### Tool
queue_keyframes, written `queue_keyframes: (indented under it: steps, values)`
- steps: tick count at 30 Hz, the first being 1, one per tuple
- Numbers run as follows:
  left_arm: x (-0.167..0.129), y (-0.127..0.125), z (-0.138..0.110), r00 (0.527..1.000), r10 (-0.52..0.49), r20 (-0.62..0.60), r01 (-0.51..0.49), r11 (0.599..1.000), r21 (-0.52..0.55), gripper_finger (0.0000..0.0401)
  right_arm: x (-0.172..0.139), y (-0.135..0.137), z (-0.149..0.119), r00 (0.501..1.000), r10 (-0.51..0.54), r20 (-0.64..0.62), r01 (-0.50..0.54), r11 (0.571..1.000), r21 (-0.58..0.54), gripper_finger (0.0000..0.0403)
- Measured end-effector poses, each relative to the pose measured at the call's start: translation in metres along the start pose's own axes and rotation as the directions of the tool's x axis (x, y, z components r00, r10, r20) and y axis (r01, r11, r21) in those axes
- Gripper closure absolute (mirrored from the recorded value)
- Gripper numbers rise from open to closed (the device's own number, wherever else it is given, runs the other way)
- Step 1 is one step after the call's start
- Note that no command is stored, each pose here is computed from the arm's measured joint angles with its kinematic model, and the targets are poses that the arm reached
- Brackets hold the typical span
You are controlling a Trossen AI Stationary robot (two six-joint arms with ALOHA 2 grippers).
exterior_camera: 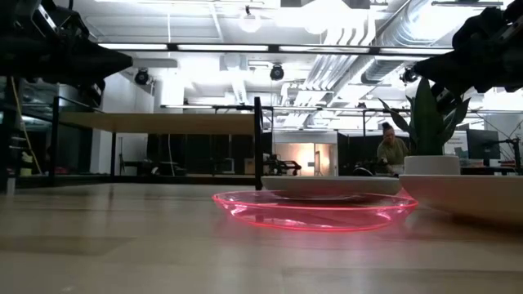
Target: Place and stack plates onto a shelf
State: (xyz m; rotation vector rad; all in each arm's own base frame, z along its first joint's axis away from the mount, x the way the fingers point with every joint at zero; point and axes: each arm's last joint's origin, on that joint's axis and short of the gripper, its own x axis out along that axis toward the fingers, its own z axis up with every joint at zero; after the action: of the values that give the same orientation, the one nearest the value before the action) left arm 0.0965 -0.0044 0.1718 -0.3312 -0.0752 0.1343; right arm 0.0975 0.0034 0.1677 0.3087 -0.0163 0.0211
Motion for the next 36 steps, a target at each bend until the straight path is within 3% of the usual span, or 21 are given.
queue_keyframes:
  steps: [8, 12, 14, 18, 20, 24, 30, 36]
  values:
    - [0.0, 0.0, 0.0, 1.0, 0.0, 0.0, 0.0, 1.0, 0.0, 0.04, 0.0, 0.0, 0.002, 1.0, -0.008, 0.027, 0.007, 1.0, 0.03, 0.0402]
    - [0.0, 0.0, 0.0, 1.0, 0.0, 0.0, 0.0, 1.0, 0.0, 0.04, -0.002, 0.0, 0.018, 0.964, -0.139, 0.228, 0.089, 0.972, 0.216, 0.0402]
    - [0.0, 0.0, 0.0, 1.0, 0.0, 0.0, 0.0, 1.0, 0.0, 0.04, -0.003, 0.0, 0.025, 0.941, -0.163, 0.298, 0.086, 0.963, 0.254, 0.0402]
    - [0.0, 0.0, 0.0, 1.0, 0.0, 0.0, 0.0, 1.0, 0.0, 0.04, -0.002, 0.01, 0.033, 0.938, 0.058, 0.341, -0.127, 0.975, 0.183, 0.0402]
    - [0.0, 0.0, 0.0, 1.0, 0.0, 0.0, 0.0, 1.0, 0.0, 0.04, 0.001, 0.014, 0.035, 0.929, 0.12, 0.351, -0.189, 0.968, 0.167, 0.0402]
    - [0.0, 0.0, 0.0, 1.0, 0.0, 0.0, 0.0, 1.0, 0.0, 0.04, 0.013, 0.018, 0.031, 0.962, 0.104, 0.254, -0.15, 0.974, 0.168, 0.0402]
    - [0.0, 0.0, 0.0, 1.0, 0.0, 0.0, 0.0, 1.0, 0.0, 0.04, 0.039, 0.024, 0.028, 0.999, -0.005, 0.044, -0.005, 0.976, 0.22, 0.0402]
    - [0.0, 0.0, 0.0, 1.0, 0.0, 0.0, 0.0, 1.0, 0.0, 0.04, 0.074, 0.038, 0.041, 0.969, -0.092, -0.229, 0.135, 0.974, 0.18, 0.0402]
